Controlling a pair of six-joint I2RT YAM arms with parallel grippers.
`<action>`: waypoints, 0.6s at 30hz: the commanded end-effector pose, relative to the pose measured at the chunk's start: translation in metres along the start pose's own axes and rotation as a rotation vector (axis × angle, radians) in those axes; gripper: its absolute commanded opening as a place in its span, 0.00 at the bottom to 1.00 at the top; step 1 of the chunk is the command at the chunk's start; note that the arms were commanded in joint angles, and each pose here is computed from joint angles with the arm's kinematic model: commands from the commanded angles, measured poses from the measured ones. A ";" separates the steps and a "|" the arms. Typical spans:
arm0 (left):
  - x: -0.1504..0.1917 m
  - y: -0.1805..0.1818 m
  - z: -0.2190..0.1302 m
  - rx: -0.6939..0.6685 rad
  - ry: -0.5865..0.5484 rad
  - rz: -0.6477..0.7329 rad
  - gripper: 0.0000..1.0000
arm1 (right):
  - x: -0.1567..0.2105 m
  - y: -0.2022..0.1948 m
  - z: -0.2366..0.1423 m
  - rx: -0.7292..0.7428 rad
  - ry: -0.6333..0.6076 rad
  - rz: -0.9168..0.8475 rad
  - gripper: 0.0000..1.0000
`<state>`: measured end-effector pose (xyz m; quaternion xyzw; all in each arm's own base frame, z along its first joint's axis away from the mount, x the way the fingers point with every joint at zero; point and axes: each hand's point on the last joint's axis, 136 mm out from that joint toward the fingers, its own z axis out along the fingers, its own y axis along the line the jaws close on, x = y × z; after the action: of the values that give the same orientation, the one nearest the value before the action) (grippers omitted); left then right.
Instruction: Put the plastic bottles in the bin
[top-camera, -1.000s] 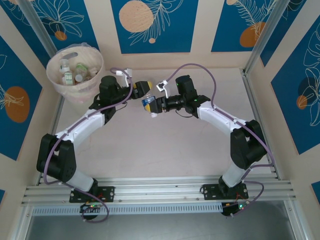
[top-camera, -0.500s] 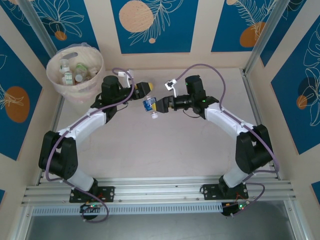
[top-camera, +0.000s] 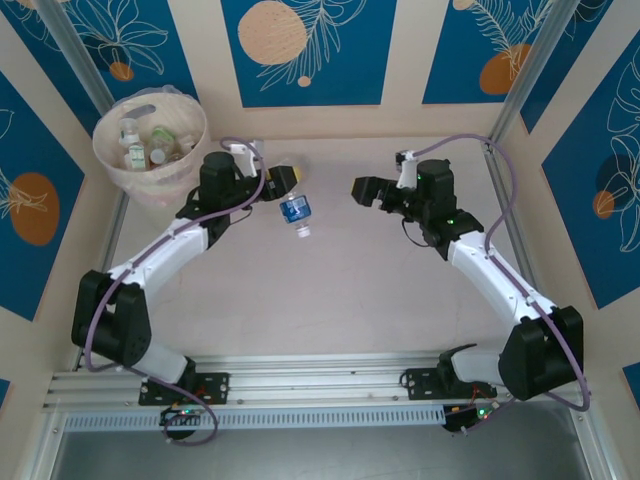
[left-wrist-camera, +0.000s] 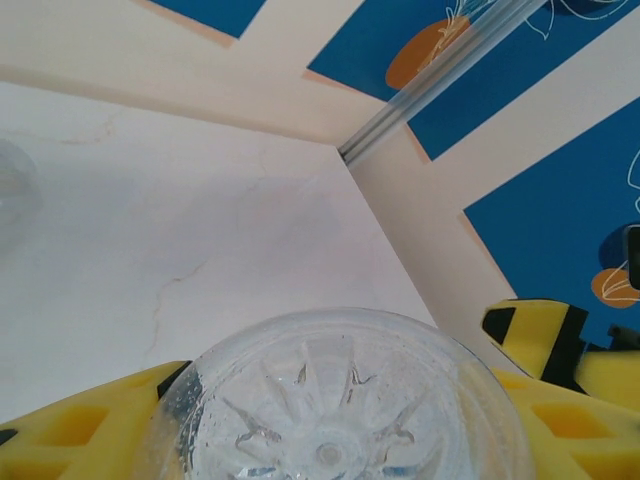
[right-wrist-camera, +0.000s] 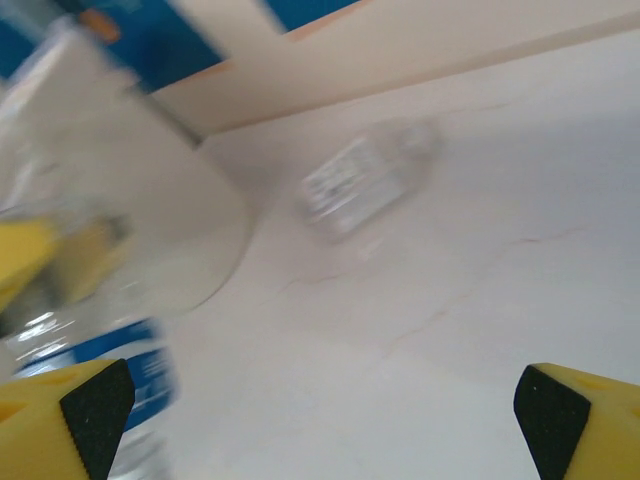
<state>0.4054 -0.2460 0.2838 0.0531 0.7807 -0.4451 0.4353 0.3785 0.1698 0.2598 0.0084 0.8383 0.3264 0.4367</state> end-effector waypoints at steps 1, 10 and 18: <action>-0.023 -0.012 -0.025 -0.056 -0.087 0.114 0.00 | 0.000 -0.040 -0.009 0.179 -0.046 0.131 0.99; -0.068 -0.034 -0.090 -0.176 -0.346 0.346 0.00 | -0.004 -0.038 -0.011 0.165 -0.056 0.157 0.99; -0.101 -0.058 -0.152 -0.270 -0.562 0.519 0.00 | -0.009 -0.032 -0.017 0.144 -0.078 0.154 0.99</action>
<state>0.3504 -0.1531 0.4023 0.0619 0.6782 -0.2580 0.6853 0.3838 0.1361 0.2407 0.1116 0.8507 0.2909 0.4233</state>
